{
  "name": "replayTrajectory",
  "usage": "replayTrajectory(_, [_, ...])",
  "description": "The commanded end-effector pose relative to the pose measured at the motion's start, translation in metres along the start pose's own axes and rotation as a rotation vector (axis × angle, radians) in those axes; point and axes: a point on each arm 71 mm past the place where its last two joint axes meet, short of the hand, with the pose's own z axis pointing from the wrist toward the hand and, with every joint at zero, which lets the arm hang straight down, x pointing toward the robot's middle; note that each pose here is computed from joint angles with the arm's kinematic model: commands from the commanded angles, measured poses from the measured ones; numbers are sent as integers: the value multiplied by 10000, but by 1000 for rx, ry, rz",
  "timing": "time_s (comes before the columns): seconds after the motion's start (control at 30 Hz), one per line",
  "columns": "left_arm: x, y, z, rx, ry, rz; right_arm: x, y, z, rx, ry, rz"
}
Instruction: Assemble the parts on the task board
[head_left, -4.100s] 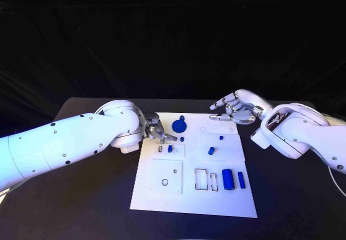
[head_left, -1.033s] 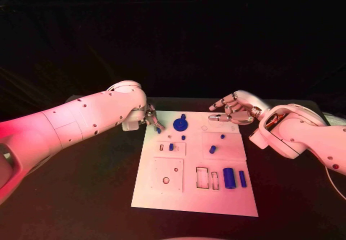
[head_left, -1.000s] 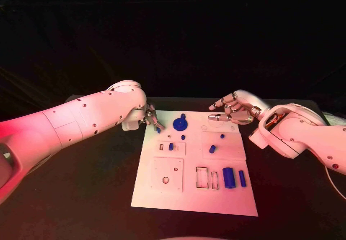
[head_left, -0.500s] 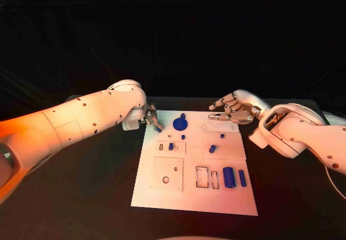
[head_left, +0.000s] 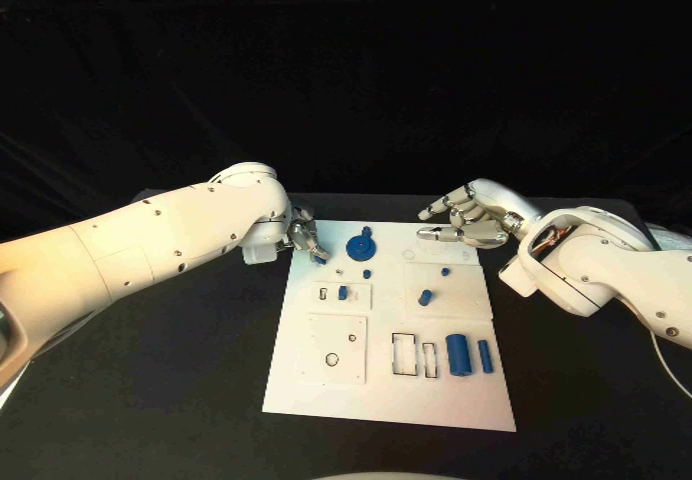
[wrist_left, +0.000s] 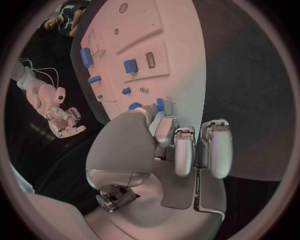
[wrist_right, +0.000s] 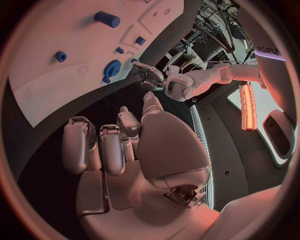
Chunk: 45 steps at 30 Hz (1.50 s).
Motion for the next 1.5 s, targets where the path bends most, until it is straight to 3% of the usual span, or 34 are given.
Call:
replayTrajectory(0.03, [-5, -57, -61, 87, -47, -47, 10, 5, -2, -8, 11, 1])
replayTrajectory(0.23, [53, -50, -201, 143, -72, -67, 8, -2, -5, -6, 11, 2])
replayTrajectory(0.53, [280, 47, -329, 183, -46, -76, 5, -19, -10, -1, 11, 3])
replayTrajectory(0.93, [433, 103, -311, 137, -8, -26, 15, -25, -11, 0, 13, 4])
replayTrajectory(1.5, [536, 132, -272, 86, 22, 4, 16, -26, -16, -1, 13, 4])
